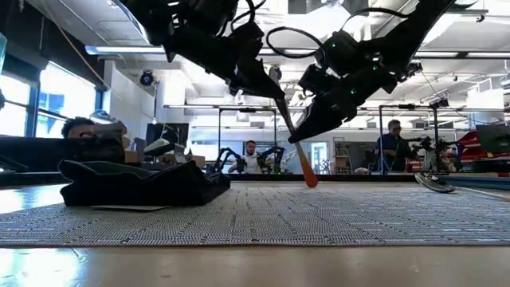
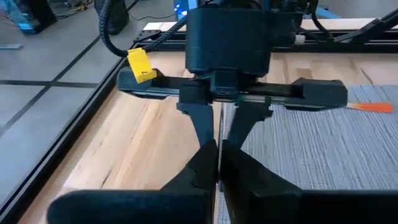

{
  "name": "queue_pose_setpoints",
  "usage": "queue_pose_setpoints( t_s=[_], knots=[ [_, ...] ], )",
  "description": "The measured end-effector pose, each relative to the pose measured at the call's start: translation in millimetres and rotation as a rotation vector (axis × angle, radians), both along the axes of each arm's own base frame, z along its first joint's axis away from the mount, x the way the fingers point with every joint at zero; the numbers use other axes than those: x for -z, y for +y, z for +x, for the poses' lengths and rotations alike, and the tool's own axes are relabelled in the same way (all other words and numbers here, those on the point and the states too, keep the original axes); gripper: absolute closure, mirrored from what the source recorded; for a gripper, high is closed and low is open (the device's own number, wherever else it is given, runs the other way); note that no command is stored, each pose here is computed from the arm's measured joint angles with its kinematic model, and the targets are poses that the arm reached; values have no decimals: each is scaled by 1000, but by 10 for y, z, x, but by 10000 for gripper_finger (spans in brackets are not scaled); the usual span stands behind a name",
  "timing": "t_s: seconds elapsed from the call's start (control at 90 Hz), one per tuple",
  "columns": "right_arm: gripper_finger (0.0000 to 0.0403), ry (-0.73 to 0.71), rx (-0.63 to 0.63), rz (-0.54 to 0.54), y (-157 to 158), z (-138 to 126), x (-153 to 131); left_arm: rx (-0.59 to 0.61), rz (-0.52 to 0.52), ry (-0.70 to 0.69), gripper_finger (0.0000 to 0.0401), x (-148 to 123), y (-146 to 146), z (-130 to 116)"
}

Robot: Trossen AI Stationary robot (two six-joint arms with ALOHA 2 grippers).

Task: Set table place
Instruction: Put the orange knife on the gray mat to the left of the orange spoon

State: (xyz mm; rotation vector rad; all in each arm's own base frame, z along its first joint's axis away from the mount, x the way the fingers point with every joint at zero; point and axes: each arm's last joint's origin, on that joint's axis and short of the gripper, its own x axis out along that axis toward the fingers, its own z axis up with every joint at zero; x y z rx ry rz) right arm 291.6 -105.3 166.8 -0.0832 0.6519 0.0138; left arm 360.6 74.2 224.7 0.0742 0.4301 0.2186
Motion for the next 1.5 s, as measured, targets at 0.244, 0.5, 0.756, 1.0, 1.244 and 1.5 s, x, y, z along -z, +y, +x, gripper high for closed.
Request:
queue_pose_setpoints(
  t_s=[0.244, 0.5, 0.756, 1.0, 1.244, 1.5],
  knots=[
    [400, 0, 122, 64, 41, -92, -419, -8, 87, -53, 352, -276, -14, -114],
    [402, 11, 274, 227, 288, -365, -875, -19, 130, 28, 296, -591, -159, -444],
    [402, 191, 405, 475, 780, -553, -756, 1, 32, 173, 298, -280, -310, -544],
    [403, 237, 552, 777, 1310, -643, -323, 106, -15, 184, 302, 228, -533, -370],
    [403, 228, 737, 971, 1698, -846, -27, 200, 1, 247, 302, 799, -855, -47],
    [403, 273, 926, 1049, 1733, -1019, 195, 221, 4, 308, 302, 1143, -953, 150]
  ],
)
